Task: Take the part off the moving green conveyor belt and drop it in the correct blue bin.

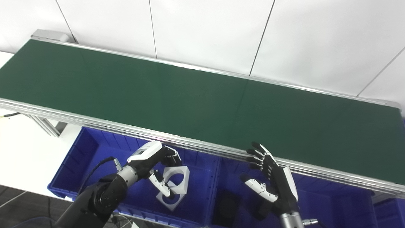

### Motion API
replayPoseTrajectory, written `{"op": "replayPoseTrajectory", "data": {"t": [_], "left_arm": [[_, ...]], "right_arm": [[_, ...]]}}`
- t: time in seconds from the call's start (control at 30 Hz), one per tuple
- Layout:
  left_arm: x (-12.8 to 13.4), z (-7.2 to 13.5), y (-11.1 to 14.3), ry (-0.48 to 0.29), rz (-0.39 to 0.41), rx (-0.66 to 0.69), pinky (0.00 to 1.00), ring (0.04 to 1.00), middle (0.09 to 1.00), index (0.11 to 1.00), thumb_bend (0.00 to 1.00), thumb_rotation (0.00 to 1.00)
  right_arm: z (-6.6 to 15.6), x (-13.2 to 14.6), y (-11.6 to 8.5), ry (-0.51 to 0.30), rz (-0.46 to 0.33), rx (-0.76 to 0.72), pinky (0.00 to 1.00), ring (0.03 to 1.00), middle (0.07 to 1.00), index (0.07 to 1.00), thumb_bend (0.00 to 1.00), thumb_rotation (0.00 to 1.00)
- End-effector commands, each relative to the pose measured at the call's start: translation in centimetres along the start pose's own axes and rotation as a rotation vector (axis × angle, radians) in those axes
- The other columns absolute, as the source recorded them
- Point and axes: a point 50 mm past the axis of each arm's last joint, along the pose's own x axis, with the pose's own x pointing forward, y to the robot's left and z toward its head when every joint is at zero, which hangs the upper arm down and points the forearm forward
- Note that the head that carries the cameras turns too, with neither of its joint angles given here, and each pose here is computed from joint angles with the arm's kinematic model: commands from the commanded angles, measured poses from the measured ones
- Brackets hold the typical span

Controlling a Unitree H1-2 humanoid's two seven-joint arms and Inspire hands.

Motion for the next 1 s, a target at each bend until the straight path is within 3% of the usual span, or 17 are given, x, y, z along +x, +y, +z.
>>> {"op": "replayPoseTrajectory", "data": {"t": [0.0,0.07,0.13,0.23,0.4,0.57,0.67,0.7,0.8,0.97], "left_arm": [[0.1,1.1,1.7,-0.068,0.038,0.041,0.68,0.624,0.562,0.5,0.52,0.03],[-0.1,1.4,1.9,-0.068,0.022,0.05,0.75,0.695,0.669,0.656,0.76,0.1],[-0.2,1.6,2.3,-0.063,-0.001,0.058,0.83,0.788,0.776,0.768,0.88,0.22],[-0.4,1.8,2.6,-0.057,-0.02,0.049,0.87,0.873,0.869,0.86,0.98,0.31],[-0.5,2.3,3.1,-0.056,-0.06,0.018,0.92,0.924,0.922,0.92,1.0,0.36],[-0.7,2.7,3.2,-0.083,-0.07,-0.037,0.88,0.93,0.942,0.941,1.0,0.47],[-1.0,3.3,2.8,-0.115,-0.055,-0.113,0.85,0.913,0.93,0.93,1.0,0.59],[-1.1,3.5,2.7,-0.125,-0.044,-0.147,0.85,0.91,0.927,0.926,1.0,0.61],[-1.2,4.3,1.8,-0.219,0.034,-0.27,0.73,0.823,0.859,0.87,0.93,0.72],[-0.9,5.4,0.1,-0.35,0.165,-0.476,0.67,0.771,0.836,0.839,0.9,0.75]], "right_arm": [[1.0,0.4,-0.1,-0.041,-0.009,0.009,0.7,0.756,0.818,0.887,0.74,0.5],[1.0,0.5,0.0,-0.041,-0.009,0.008,0.7,0.756,0.817,0.886,0.74,0.5],[1.0,0.5,0.0,-0.043,-0.009,0.008,0.69,0.756,0.818,0.886,0.74,0.49],[1.0,0.5,0.1,-0.046,-0.009,0.008,0.69,0.755,0.818,0.887,0.74,0.49],[1.0,0.4,0.1,-0.039,-0.008,0.014,0.69,0.759,0.818,0.887,0.73,0.48],[0.9,0.4,0.2,-0.039,-0.008,0.014,0.69,0.758,0.817,0.887,0.73,0.48],[0.8,0.3,0.2,-0.039,-0.009,0.019,0.69,0.758,0.813,0.884,0.74,0.47],[0.8,0.2,0.3,-0.039,-0.009,0.02,0.69,0.758,0.813,0.884,0.74,0.47],[0.6,0.1,0.3,-0.042,-0.007,0.023,0.7,0.759,0.814,0.883,0.73,0.47],[0.4,-0.2,0.8,-0.036,-0.002,0.019,0.7,0.762,0.816,0.884,0.74,0.48]]}}
